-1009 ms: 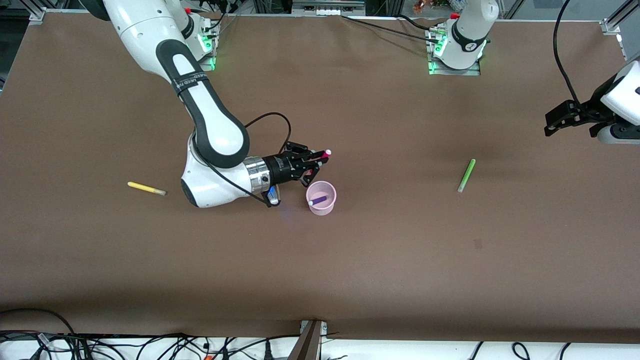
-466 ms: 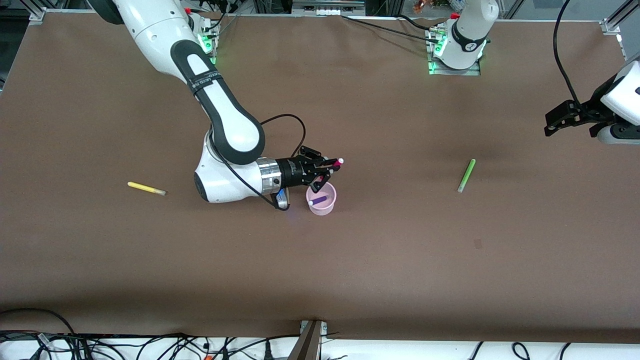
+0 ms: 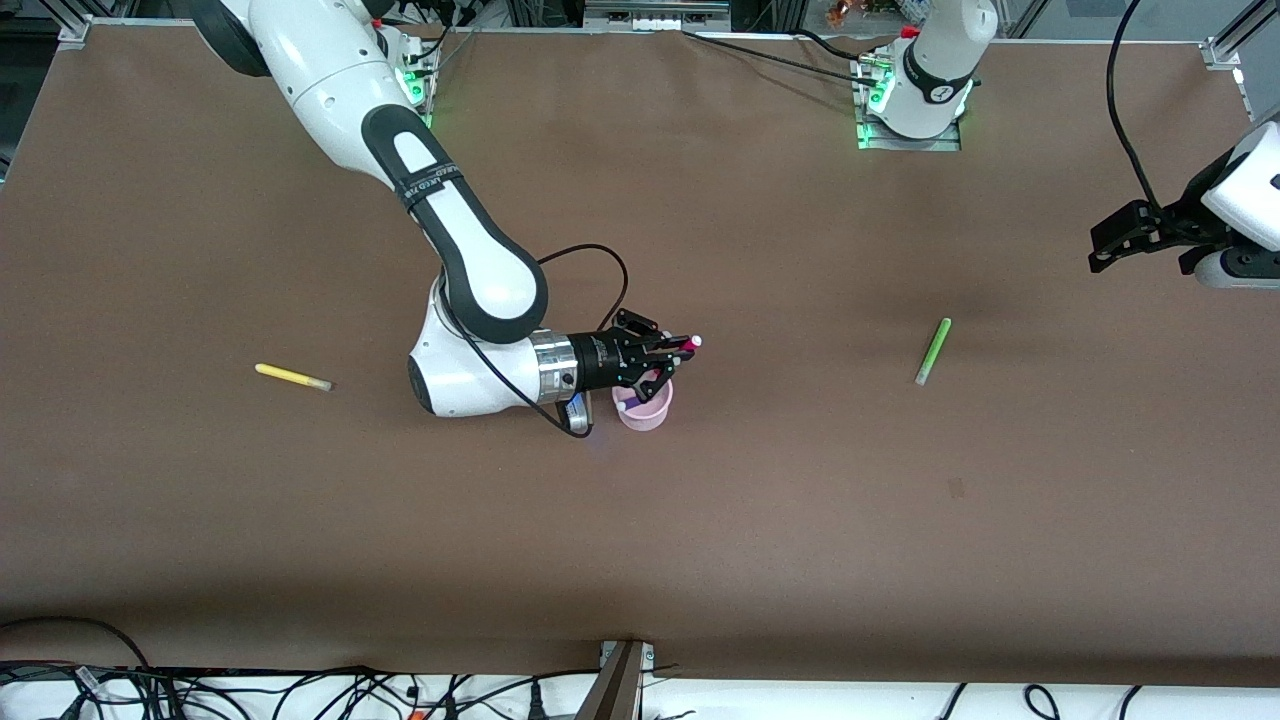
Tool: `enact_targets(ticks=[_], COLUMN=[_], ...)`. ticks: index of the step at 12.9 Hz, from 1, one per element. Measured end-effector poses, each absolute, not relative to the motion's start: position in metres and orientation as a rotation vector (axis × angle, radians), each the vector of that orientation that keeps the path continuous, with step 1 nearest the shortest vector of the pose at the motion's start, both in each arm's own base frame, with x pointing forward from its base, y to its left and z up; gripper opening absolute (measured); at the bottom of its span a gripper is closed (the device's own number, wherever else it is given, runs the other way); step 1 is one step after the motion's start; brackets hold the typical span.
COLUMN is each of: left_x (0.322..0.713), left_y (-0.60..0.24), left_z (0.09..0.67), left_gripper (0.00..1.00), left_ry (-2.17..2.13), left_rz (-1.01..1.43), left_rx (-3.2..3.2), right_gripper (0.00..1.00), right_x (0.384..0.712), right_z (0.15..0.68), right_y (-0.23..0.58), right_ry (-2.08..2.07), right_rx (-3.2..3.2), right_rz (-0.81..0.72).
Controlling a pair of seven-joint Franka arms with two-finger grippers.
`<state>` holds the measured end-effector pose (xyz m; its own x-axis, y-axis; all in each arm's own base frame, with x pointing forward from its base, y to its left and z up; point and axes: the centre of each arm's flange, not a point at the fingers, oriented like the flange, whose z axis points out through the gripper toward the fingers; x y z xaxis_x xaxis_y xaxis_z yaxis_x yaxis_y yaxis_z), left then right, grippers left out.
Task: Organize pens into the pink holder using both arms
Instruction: 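Lift the pink marker with the right gripper and carry it to the holder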
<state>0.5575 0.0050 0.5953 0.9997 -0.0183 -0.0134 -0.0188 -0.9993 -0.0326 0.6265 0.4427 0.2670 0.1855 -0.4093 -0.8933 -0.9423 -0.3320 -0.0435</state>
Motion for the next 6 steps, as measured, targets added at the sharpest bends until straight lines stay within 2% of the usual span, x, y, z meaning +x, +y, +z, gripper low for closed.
enact_targets(ticks=[6], left_x=[0.5575], left_y=[0.0050], left_z=[0.5953], left_gripper=[1.00], left_ry=[0.029], left_rz=[0.020], left_rx=[-3.109], right_gripper=[0.17], right_x=[0.6352], right_z=[0.2640], right_y=[0.4422], right_ry=[1.264], right_rx=[-1.834], right_rz=[1.083])
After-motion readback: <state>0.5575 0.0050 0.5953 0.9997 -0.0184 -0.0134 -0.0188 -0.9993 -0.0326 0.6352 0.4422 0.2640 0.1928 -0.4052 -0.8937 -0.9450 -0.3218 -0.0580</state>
